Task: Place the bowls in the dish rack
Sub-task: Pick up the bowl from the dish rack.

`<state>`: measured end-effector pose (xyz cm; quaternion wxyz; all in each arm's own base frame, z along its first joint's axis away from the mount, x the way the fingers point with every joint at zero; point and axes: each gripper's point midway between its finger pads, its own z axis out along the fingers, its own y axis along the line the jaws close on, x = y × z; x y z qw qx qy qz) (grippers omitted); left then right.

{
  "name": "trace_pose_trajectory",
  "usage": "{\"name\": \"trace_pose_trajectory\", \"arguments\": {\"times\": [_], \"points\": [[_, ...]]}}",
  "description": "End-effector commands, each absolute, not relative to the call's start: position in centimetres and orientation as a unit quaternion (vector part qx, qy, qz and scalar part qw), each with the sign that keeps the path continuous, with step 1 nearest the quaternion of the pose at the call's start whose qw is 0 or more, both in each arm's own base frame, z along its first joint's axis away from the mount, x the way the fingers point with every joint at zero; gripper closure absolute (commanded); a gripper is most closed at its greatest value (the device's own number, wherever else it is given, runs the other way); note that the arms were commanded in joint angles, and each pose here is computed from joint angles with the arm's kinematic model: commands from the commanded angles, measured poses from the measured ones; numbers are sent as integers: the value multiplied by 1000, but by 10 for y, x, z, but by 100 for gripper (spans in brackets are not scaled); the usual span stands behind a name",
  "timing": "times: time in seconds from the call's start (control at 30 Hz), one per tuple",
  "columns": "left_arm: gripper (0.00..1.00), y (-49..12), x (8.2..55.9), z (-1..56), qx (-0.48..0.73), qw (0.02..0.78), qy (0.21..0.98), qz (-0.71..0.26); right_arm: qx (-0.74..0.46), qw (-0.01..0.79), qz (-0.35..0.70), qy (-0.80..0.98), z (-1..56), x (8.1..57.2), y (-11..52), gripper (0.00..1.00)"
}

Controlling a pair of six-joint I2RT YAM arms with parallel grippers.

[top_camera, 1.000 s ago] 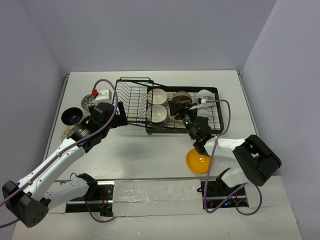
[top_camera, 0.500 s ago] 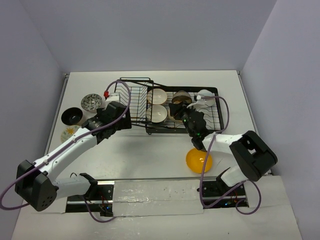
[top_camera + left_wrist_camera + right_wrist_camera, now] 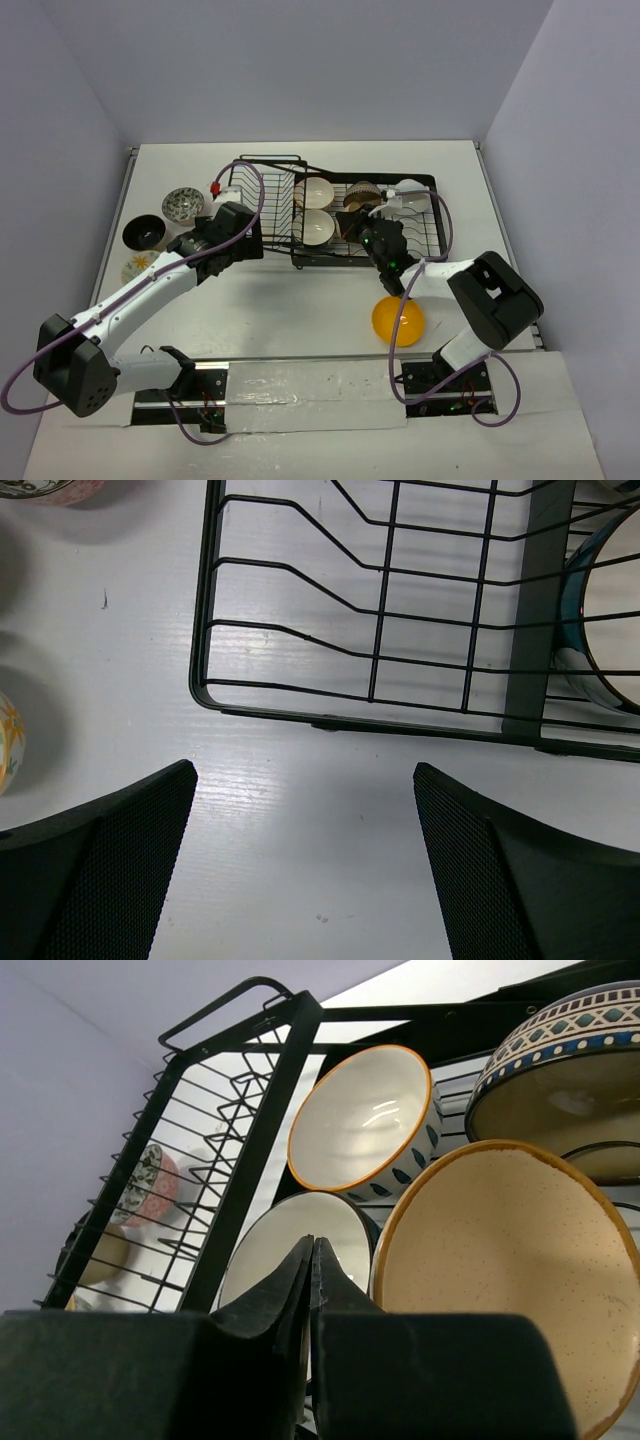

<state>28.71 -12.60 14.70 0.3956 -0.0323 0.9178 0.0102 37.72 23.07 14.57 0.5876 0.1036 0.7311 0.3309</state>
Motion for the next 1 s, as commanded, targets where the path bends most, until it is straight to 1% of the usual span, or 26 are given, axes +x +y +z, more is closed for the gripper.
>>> {"name": "trace_pose_trajectory", "arguments": {"times": [0.0,0.1,0.37,0.47,0.5,0.53,0.67,0.77,0.97], "points": [[5,-130,296,170,-31,423,906,1,108,603,354,707,168,384,235,96],[5,-129,296,170,-31,424,905,1,106,601,357,707,169,381,234,100],[5,-132,294,175,-29,429,903,-14,119,616,338,702,181,373,218,100],[5,-134,294,177,-28,430,902,-21,119,625,335,695,194,368,212,100],[5,-134,293,178,-28,430,902,-22,116,622,330,701,192,367,211,81],[5,-134,293,178,-28,431,902,-23,116,622,328,701,196,368,210,75],[5,-134,293,178,-27,431,902,-25,128,615,295,720,197,368,199,67],[5,-134,292,179,-27,431,901,-26,143,600,262,742,187,372,189,64],[5,-134,292,178,-27,431,901,-26,149,566,249,772,162,377,189,63]]}}
